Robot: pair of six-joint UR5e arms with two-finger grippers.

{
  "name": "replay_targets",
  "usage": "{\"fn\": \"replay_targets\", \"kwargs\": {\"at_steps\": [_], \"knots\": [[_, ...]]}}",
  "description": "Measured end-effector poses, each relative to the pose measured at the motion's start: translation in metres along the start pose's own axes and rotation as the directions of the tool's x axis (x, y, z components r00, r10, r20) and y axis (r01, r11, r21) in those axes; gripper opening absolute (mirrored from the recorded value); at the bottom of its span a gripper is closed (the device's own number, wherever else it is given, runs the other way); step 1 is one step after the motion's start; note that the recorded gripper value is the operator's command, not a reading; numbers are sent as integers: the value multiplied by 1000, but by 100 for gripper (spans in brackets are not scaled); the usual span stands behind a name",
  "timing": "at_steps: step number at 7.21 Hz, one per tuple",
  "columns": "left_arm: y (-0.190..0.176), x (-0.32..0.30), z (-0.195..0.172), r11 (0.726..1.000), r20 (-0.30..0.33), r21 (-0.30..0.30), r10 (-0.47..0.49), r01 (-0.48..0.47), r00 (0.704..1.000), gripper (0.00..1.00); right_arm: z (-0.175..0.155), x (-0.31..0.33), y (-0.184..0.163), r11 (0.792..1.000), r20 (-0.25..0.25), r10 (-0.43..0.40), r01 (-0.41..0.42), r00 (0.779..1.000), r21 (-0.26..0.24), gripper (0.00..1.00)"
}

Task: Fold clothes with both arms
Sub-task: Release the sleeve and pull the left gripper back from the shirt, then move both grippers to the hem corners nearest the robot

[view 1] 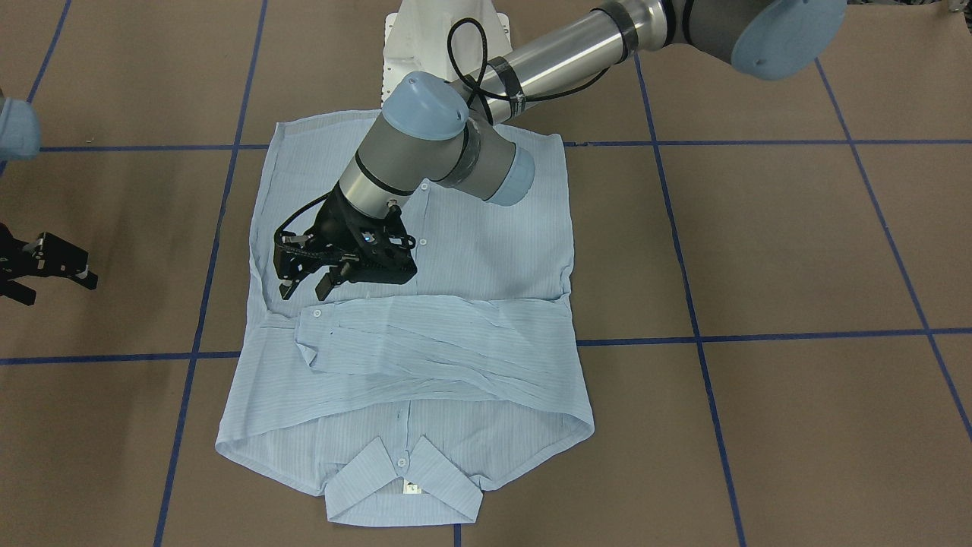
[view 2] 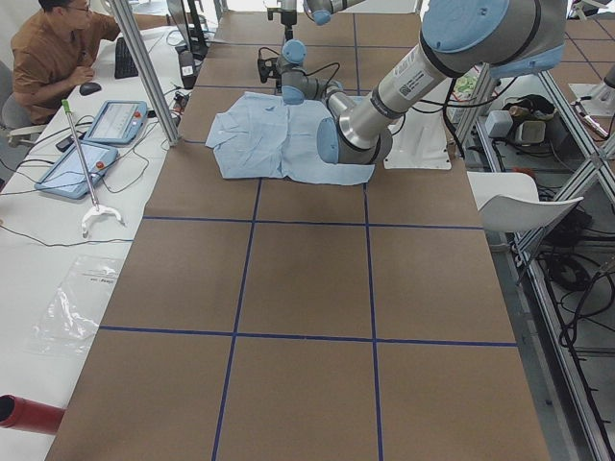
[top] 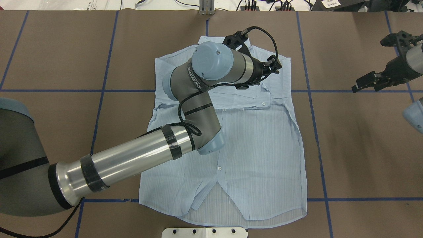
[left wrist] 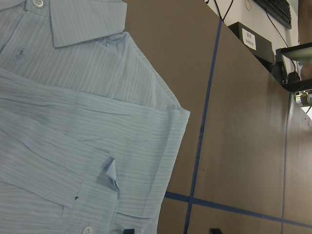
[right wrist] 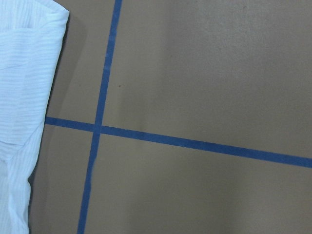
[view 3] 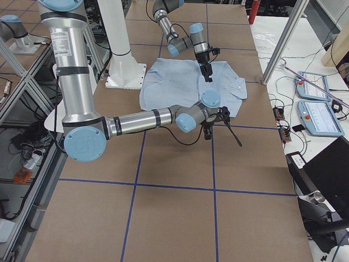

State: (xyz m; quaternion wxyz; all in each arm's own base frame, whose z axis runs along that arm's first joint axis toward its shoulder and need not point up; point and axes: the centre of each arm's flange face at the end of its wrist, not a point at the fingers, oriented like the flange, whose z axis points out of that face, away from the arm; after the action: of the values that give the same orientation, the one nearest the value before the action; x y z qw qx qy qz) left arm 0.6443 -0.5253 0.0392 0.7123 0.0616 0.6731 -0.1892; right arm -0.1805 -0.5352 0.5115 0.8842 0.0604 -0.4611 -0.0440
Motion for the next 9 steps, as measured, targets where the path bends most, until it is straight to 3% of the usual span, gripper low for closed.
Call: {"fn": "replay_targets", "kwargs": {"at_steps": [2,4,7,9], "knots": [[-3,-27,-15,999,32,-34,-1,2,999,100,6,-41,3,1000,29,13,-13,999,14,100],[-9,-81,-53,999,108,-49,16,-11,994,100,25,-113,31,997,29,58,-59,998,42,100],[-8,-161,-147,986,243,-66,164,-152,956,100,77,-212,125,986,5,159,-159,987,42,100],[-2,-178,-206,970,288,-86,242,-226,927,100,103,-232,198,981,-39,194,-193,980,22,100]]}}
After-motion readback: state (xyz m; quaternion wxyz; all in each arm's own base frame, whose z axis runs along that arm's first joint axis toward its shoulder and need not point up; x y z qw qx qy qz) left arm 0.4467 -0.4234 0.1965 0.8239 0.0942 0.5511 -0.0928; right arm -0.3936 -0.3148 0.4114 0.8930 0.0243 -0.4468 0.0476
